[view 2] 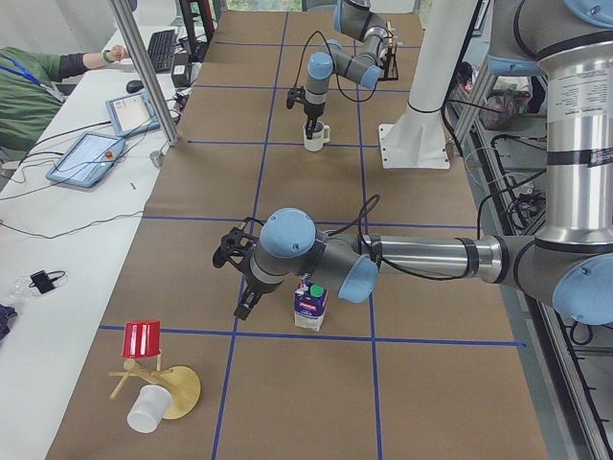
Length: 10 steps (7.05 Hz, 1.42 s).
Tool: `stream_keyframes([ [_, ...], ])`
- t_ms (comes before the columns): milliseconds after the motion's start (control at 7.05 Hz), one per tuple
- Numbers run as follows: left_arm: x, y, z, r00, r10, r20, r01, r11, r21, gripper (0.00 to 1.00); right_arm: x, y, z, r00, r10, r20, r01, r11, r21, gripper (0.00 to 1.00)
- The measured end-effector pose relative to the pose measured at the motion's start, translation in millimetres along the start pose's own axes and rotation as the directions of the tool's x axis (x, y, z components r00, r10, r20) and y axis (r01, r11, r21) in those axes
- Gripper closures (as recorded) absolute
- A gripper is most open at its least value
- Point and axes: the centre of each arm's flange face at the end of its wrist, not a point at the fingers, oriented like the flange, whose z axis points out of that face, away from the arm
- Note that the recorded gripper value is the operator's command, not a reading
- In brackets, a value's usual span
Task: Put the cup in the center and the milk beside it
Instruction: 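Carry the white mug with the right gripper to the table center, then release the mug and withdraw the right gripper away from it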
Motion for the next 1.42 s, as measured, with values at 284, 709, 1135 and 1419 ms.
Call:
stream_keyframes([
  [284, 0, 0, 0, 1.0, 0.0, 0.0, 0.0, 1.0, 0.0, 0.01, 7, -25, -36, 0.999, -0.007, 0.054, 0.006, 1.0, 0.028, 0.0],
  [709, 0, 0, 0, 1.0, 0.004, 0.0, -0.004, 1.0, 0.0, 0.01, 110, -152, -73, 0.991, -0.114, 0.07, 0.11, 0.992, 0.054, 0.0],
  [1135, 1, -2, -1, 1.0, 0.008, 0.0, -0.008, 1.0, 0.005, 0.01, 394, -280, -72, 0.931, -0.362, 0.054, 0.362, 0.932, 0.006, 0.0],
  [1419, 2, -2, -2, 1.0, 0.008, 0.0, -0.008, 1.0, 0.007, 0.01, 603, -291, -64, 0.9, -0.436, 0.029, 0.436, 0.898, -0.055, 0.0],
])
